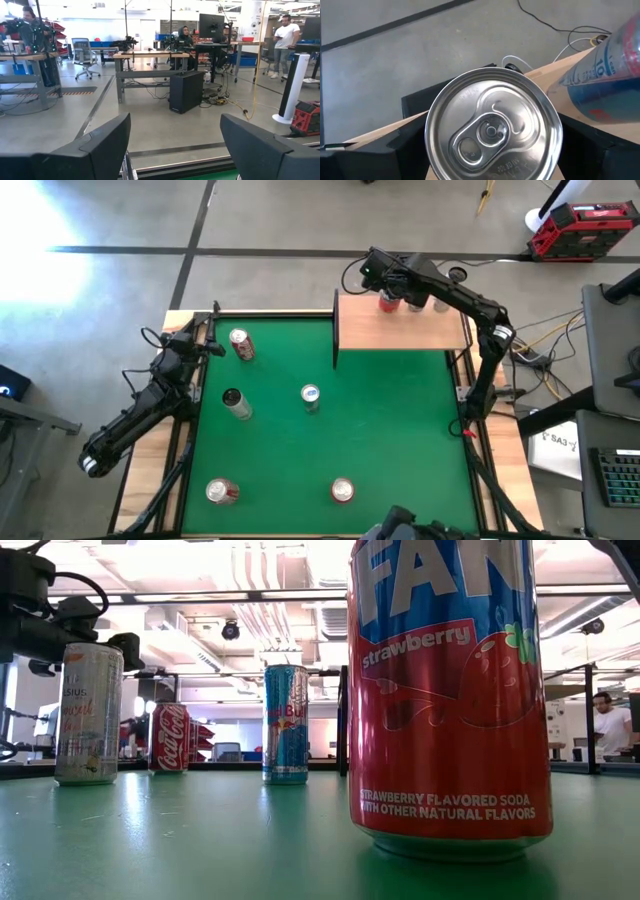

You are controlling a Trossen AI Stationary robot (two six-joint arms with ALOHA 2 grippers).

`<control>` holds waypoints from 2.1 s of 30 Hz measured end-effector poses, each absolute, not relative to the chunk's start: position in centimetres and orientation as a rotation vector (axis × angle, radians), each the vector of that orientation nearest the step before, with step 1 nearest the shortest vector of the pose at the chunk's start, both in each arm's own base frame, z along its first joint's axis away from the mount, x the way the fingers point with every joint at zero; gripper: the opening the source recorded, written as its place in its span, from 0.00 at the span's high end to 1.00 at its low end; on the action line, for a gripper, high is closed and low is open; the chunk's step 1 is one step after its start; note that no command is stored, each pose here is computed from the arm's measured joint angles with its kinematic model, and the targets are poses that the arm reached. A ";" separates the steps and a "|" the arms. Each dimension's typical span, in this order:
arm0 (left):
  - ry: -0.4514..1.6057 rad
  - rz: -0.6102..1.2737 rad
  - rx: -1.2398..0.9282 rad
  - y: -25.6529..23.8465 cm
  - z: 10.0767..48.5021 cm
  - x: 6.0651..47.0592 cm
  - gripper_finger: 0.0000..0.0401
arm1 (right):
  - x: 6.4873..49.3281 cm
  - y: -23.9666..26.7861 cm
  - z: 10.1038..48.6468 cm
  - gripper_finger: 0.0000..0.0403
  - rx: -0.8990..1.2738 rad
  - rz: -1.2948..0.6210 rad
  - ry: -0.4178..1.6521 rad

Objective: Place canned beverage on shelf
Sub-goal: Put the top red soda can on the shelf, then put the red soda can on the shelf aligned with the other red soda can

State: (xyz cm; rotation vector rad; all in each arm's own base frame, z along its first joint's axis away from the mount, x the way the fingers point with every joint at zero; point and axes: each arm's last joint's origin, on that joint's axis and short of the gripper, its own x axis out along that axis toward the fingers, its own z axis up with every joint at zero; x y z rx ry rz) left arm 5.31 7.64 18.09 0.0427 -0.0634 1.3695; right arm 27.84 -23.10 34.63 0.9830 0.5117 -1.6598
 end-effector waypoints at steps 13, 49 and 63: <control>-0.063 1.370 0.043 7.6 18.1 5.3 0.27 | 28.1 -21.8 35.0 0.08 0.968 -1.624 0.557; -0.063 1.370 0.043 7.6 18.1 5.3 0.27 | 32.2 6.1 33.0 0.08 1.000 -1.237 0.841; -0.060 1.370 0.043 7.6 18.1 5.3 0.27 | 32.4 16.4 28.7 0.08 1.040 -1.023 0.841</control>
